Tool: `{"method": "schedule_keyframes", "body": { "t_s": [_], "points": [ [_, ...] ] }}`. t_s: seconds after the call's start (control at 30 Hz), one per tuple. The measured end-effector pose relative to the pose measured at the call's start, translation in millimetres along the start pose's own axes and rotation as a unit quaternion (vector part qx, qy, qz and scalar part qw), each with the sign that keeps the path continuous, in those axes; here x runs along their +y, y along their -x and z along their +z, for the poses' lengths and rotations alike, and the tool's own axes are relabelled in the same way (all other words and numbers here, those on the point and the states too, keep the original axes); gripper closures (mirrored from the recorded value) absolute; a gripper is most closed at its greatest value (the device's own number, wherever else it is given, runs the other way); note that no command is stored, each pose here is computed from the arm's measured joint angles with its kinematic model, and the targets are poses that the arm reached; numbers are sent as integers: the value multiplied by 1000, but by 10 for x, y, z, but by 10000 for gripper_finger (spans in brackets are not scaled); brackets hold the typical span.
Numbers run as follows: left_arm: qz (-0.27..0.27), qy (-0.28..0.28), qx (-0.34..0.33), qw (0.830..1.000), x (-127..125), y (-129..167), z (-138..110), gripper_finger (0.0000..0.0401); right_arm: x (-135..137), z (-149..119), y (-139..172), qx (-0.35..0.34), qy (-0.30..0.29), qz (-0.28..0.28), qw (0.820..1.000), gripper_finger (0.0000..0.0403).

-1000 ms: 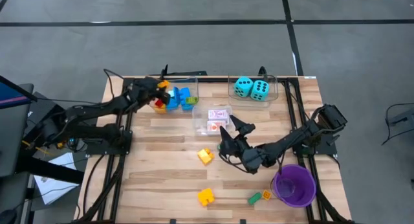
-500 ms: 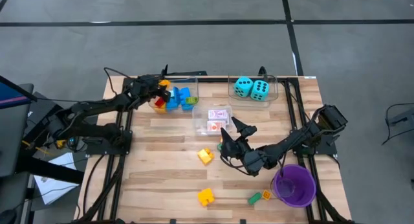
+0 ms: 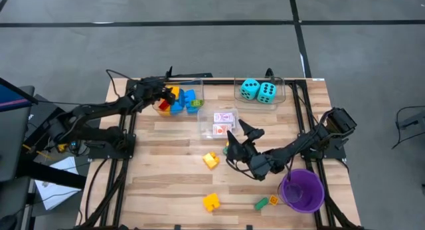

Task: Pick & Place Toys
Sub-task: Put the yellow game piece into the top left transparent bin

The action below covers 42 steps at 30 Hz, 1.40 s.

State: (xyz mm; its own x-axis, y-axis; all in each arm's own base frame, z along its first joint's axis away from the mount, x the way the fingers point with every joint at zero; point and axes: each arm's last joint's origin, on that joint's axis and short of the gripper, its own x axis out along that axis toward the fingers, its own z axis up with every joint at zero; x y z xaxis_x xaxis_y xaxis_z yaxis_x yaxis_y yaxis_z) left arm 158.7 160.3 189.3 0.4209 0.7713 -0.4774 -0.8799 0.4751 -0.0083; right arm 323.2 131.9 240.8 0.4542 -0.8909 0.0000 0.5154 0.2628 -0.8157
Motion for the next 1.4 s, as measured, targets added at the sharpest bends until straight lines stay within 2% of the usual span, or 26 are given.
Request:
{"method": "schedule_keyframes", "body": {
  "t_s": [0.17,0.37,0.63,0.83,0.93,1.03,1.1,1.17,1.23,1.33,1.4],
  "points": [
    [-64,5,-36,997,-70,142,103,206,-18,12,0,1,-32,0,999,29],
    [-164,8,-117,980,-172,514,287,210,-77,55,71,-7,-99,6,995,29],
    [-245,22,-241,939,-241,1021,476,208,-182,109,286,-28,-186,29,982,29],
    [-277,26,-313,908,-284,1190,576,214,-206,121,462,-56,-228,57,970,29],
    [-277,16,-344,897,-311,1206,621,217,-145,146,571,-133,-255,120,950,29],
    [-273,8,-366,890,-333,1187,654,219,-52,183,644,-213,-290,226,905,29],
    [-271,5,-378,885,-351,1168,673,219,13,236,640,-228,-295,295,880,29],
    [-269,2,-387,882,-371,1138,687,219,83,282,581,-202,-286,361,864,29],
    [-269,6,-398,877,-389,1117,703,219,133,292,501,-144,-268,416,857,29],
    [-269,9,-406,873,-415,1080,715,219,174,236,379,-42,-247,459,852,29],
    [-270,11,-413,870,-428,1063,724,219,238,162,322,3,-237,477,847,29]
  ]
}}
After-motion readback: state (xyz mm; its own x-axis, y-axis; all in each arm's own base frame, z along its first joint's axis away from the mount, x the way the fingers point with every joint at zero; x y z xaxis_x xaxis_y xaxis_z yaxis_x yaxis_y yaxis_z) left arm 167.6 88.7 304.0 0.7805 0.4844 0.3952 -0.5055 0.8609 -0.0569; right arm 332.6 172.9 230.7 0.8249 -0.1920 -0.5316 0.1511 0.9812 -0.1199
